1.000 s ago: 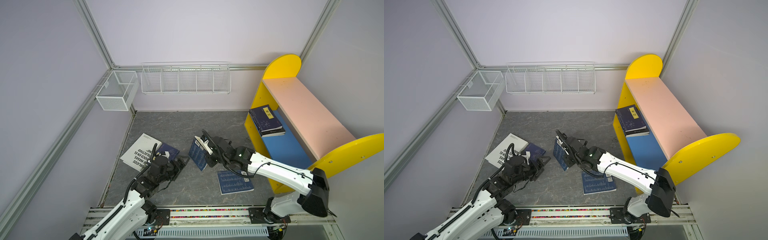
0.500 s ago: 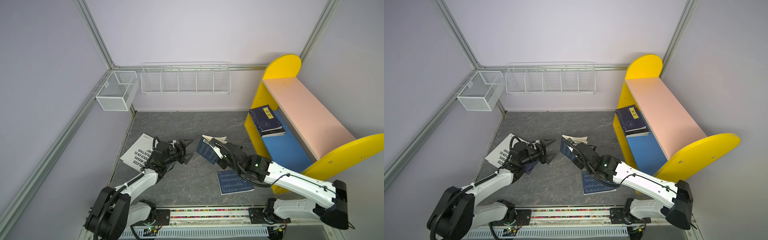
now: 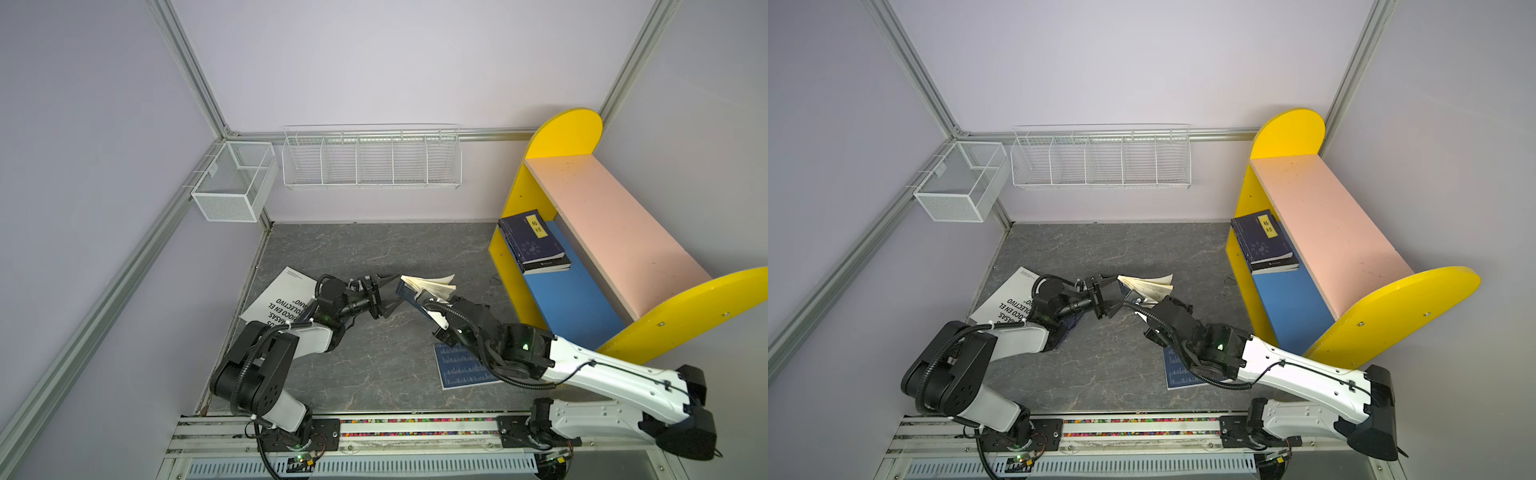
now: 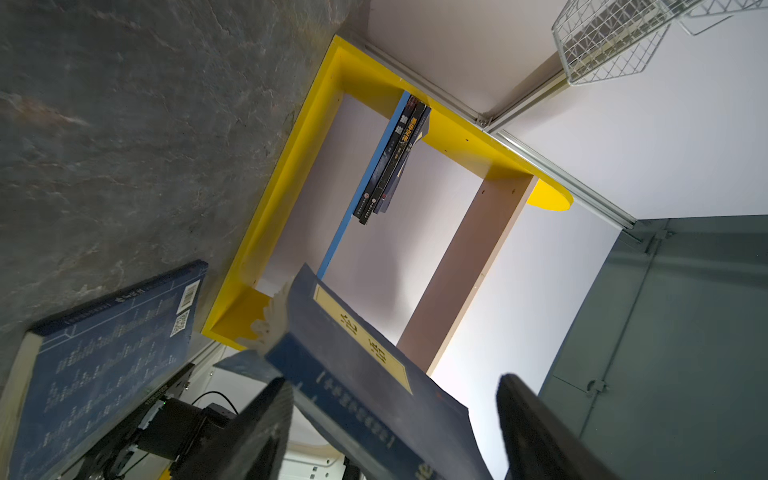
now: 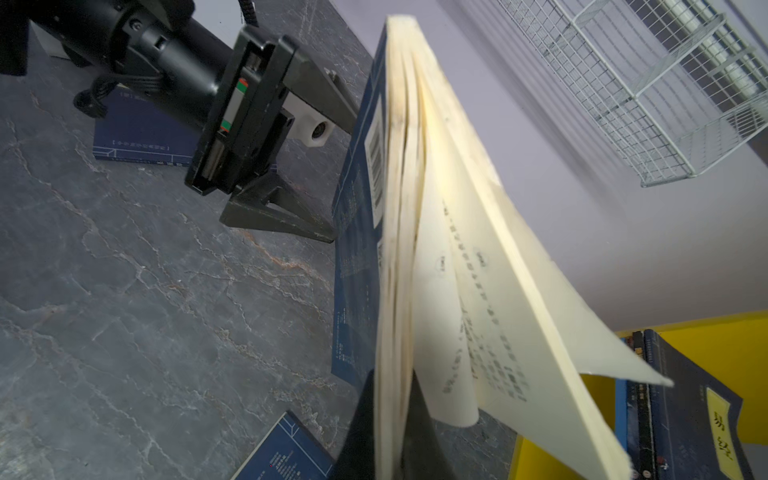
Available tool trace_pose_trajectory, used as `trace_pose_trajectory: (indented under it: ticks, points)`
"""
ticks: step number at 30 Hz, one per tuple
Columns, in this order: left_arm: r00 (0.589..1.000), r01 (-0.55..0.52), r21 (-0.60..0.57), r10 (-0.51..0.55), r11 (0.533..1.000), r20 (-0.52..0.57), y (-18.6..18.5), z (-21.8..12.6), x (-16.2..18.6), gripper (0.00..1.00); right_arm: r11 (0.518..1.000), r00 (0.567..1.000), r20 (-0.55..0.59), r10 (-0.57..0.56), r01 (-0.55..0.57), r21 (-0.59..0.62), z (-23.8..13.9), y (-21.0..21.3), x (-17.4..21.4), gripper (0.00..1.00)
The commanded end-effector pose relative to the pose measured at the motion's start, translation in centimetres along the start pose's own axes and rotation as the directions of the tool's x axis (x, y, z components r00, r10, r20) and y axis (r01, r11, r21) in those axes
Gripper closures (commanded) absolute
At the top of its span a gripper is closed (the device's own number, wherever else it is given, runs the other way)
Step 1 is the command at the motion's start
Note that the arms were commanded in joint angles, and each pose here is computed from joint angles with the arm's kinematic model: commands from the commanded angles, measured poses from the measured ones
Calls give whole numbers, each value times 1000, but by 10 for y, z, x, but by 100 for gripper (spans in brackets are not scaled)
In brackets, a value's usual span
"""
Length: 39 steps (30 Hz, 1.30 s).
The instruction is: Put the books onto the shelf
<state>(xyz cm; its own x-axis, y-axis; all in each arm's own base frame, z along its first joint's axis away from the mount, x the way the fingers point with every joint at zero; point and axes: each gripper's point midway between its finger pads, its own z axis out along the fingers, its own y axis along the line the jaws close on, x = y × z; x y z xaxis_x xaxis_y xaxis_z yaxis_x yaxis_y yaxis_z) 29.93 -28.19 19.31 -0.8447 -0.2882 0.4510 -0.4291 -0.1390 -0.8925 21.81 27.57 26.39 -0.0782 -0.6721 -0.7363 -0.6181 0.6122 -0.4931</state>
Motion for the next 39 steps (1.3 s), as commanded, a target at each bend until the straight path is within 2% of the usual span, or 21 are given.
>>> trace_pose_trajectory:
  ticks: [1, 3, 6, 10, 12, 14, 15, 16, 17, 18, 21, 23, 27, 28, 30, 32, 36, 39]
  points:
    - [991, 23, 102, -9, 995, -134, -28, 9, 25, 30, 995, 998, 40, -56, 52, 84, -2, -8, -15, 91]
    - [986, 41, 131, -19, 990, -165, -30, 13, 28, 37, 993, 996, 54, -75, 69, 97, -5, -8, -20, 91]
    - [978, 41, 110, -17, 993, -209, -26, 24, 37, 49, 991, 994, 62, -95, 88, 104, -6, -7, -23, 91]
    - [978, 22, 122, 4, 992, -206, -31, 25, 39, 64, 987, 995, 47, -92, 85, 133, -5, -10, -18, 91]
    - [980, 13, 122, 12, 992, -198, -31, 25, 39, 70, 989, 996, 51, -73, 66, 129, -5, -10, -17, 86]
    - [981, 3, 117, 20, 993, -194, -30, 24, 39, 81, 992, 998, 47, -45, 39, 116, -4, -9, -14, 79]
    - [981, -5, 113, 26, 994, -191, -29, 25, 38, 87, 993, 999, 39, -25, 21, 115, -2, -9, -11, 71]
    - [982, -14, 111, 34, 994, -184, -29, 26, 37, 93, 993, 999, 33, 2, -5, 117, 0, -9, -7, 53]
    - [983, -24, 108, 44, 994, -180, -29, 27, 35, 97, 994, 999, 24, 23, -26, 111, 2, -8, -4, 42]
    - [983, -43, 110, 62, 993, -174, -31, 28, 34, 100, 993, 999, 6, 48, -48, 104, 5, -7, 2, 37]
    - [982, -102, 106, 117, 989, -145, -35, 34, 25, 100, 984, 986, -42, 161, -156, 88, 7, -8, 19, 25]
    - [980, -152, 104, 163, 983, -112, -41, 37, 17, 100, 968, 968, -56, 245, -241, 71, 3, -10, 27, 14]
    - [951, -309, 76, 310, 948, 10, -59, 39, -1, 100, 875, 873, -54, 484, -482, 47, -8, -20, 45, 6]
    - [936, -351, 52, 349, 935, 52, -63, 38, -7, 100, 832, 831, -42, 554, -551, 63, -12, -27, 51, 0]
    - [896, -432, 22, 426, 902, 127, -76, 35, -11, 100, 731, 733, 3, 680, -679, 75, -20, -42, 55, 7]
    - [838, -518, -3, 508, 855, 198, -94, 28, -10, 100, 643, 644, 30, 764, -765, 34, -21, -45, 59, 11]
    - [706, -637, -92, 627, 765, 329, -121, 6, -7, 100, 461, 454, 88, 887, -883, -90, -18, -57, 48, 11]
    - [610, -694, -125, 671, 709, 422, -142, -18, 0, 100, 353, 349, 59, 935, -911, -212, -10, -60, 31, 11]
